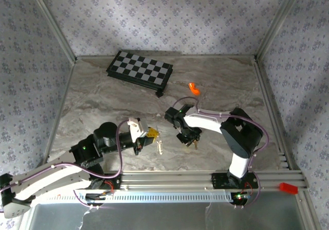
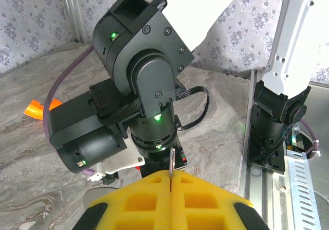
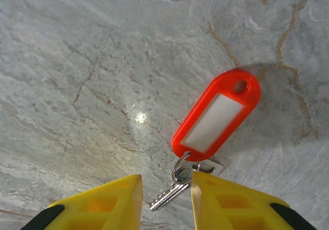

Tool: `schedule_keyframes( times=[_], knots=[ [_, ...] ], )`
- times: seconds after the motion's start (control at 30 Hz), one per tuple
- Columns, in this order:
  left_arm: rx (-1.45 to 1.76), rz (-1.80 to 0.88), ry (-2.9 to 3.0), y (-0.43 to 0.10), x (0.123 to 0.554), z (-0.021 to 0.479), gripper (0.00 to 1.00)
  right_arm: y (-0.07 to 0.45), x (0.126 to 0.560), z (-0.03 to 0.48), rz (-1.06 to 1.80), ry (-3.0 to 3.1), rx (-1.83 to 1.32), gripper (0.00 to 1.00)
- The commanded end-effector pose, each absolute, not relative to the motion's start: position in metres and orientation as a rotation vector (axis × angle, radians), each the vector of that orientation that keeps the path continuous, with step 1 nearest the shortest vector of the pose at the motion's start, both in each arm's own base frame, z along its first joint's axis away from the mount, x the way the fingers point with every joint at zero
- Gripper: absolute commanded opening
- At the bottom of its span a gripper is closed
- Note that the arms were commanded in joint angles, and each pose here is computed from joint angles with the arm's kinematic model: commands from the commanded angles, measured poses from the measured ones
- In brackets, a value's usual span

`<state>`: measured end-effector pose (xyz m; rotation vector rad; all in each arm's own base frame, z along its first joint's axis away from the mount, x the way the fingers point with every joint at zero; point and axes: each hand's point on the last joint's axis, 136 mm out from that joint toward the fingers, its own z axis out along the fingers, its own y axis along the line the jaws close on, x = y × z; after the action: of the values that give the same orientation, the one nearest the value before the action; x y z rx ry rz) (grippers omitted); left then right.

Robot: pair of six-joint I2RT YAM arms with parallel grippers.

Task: Put the keys on the keyring

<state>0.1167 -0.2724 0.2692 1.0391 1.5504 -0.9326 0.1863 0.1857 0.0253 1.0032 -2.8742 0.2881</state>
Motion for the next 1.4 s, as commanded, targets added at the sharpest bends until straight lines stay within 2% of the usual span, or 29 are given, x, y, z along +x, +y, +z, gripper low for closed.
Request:
schedule_keyframes(
  times=[0.0, 0.6, 1.1, 1.23, 1.37],
  knots=[
    [1.022, -0.966, 1.507, -0.273, 0.113, 0.286, 0.00, 0.181, 0.184, 0.031, 0.334, -2.846, 0.998, 0.32],
    [1.032, -0.972, 1.509, -0.277, 0.115, 0.287, 0.00, 0.178, 0.192, 0.024, 0.392, -2.832, 1.014, 0.22],
    [1.019, -0.970, 1.526, -0.278, 0.120, 0.283, 0.00, 0.175, 0.194, 0.018, 0.376, -2.835, 0.987, 0.08],
    [1.017, -0.968, 1.528, -0.278, 0.121, 0.283, 0.00, 0.174, 0.198, 0.023, 0.402, -2.855, 0.996, 0.00],
    [1.027, -0.963, 1.540, -0.282, 0.123, 0.280, 0.00, 0.173, 0.201, 0.034, 0.408, -2.890, 1.001, 0.00]
  ],
)
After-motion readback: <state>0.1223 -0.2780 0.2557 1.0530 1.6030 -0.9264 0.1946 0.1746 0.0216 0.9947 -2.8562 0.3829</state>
